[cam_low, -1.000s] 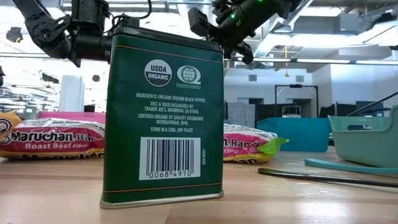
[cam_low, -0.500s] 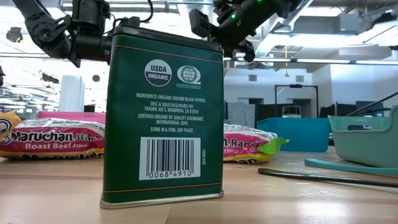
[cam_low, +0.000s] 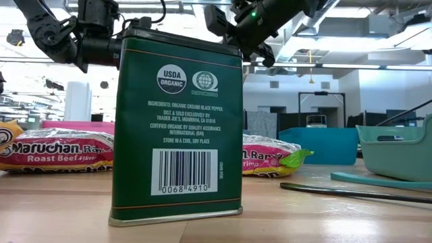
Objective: Pick & Place Food Item
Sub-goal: Put the orange noodle pack into the red bin
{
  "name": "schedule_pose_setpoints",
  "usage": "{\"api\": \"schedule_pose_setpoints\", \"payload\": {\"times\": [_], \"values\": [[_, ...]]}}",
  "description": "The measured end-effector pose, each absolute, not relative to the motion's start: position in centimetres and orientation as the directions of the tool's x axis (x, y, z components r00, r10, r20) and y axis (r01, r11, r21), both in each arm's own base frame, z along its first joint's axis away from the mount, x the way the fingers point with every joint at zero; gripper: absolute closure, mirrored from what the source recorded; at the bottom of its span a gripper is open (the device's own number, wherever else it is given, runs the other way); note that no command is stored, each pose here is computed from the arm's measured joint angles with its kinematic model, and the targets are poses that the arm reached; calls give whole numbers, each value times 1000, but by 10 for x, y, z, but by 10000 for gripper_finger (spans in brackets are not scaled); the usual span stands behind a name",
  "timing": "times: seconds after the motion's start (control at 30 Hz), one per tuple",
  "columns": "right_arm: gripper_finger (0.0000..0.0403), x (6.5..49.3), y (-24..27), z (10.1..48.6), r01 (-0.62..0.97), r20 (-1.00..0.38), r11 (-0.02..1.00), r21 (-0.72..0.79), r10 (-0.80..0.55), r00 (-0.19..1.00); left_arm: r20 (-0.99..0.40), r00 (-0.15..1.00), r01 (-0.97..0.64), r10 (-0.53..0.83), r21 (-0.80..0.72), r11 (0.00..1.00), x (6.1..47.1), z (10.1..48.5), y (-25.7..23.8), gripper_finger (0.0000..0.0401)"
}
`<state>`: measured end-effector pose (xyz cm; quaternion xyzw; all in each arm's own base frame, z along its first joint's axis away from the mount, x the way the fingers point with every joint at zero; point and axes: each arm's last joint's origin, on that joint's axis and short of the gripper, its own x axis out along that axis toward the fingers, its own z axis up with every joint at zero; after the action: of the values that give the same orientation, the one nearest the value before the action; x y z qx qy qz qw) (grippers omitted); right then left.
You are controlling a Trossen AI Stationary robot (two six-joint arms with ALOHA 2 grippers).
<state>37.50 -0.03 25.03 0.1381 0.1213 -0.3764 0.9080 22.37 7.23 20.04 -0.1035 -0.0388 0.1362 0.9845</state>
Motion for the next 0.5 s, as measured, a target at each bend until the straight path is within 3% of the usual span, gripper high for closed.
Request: {"api": "schedule_pose_setpoints", "payload": {"times": [0.33, 0.5], "values": [[403, 376, -1, 248, 716, -330, 677, 168, -646, 688, 57, 966, -234, 252, -213, 949, 224, 201, 71, 119], [403, 376, -1, 247, 720, -338, 673, 172, -646, 684, 58, 966, -234, 251, -213, 949, 224, 201, 71, 150]]}}
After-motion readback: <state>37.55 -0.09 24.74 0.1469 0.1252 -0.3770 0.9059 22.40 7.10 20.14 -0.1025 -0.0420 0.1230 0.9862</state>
